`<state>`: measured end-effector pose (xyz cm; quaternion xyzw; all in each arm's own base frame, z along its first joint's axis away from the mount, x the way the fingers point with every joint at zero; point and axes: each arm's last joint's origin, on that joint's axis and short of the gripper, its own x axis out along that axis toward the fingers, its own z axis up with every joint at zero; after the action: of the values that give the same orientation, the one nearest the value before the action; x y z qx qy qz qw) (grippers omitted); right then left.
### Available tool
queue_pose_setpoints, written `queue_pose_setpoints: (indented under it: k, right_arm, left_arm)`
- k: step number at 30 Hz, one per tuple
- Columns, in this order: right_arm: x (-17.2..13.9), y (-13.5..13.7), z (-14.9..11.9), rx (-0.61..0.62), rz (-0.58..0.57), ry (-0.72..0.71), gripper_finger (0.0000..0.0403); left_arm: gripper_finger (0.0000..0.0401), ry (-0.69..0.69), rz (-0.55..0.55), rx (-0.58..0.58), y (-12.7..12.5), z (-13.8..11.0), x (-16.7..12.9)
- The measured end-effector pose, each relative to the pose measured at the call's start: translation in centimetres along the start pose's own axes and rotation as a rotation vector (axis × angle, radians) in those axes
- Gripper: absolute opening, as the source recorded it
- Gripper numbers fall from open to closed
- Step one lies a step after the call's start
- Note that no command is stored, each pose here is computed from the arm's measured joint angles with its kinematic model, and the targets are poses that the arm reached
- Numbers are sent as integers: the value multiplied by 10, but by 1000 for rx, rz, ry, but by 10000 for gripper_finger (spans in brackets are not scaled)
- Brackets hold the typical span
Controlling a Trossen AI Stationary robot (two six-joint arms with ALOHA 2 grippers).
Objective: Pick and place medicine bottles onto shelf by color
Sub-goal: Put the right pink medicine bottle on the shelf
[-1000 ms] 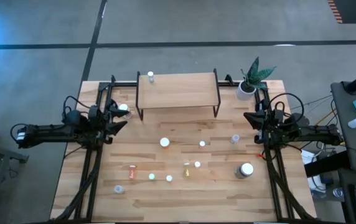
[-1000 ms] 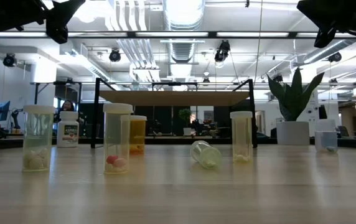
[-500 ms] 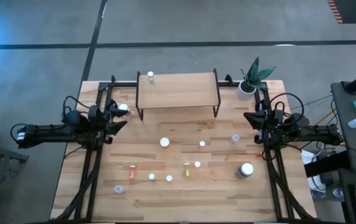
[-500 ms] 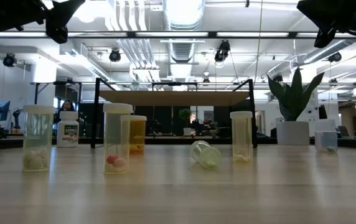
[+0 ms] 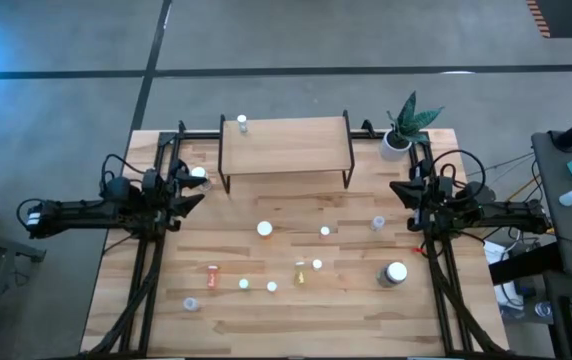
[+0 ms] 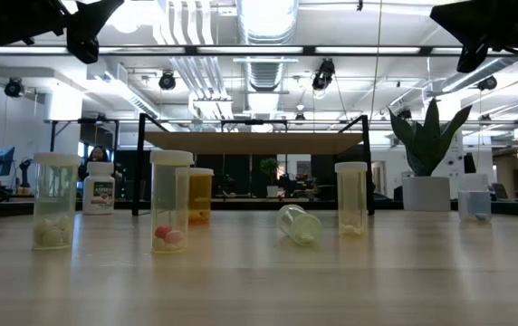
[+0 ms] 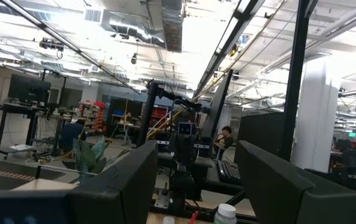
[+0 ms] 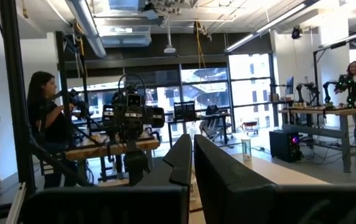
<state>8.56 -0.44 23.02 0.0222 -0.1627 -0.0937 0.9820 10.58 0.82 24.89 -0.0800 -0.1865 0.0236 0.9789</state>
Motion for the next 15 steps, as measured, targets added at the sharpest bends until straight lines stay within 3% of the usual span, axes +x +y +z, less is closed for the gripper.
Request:
queue_pose_setpoints:
  k: [15]
  right_arm:
    - [0, 0, -1, 20, 8, 6, 9]
  left_arm:
    - [203, -2, 0, 1, 0, 1, 0]
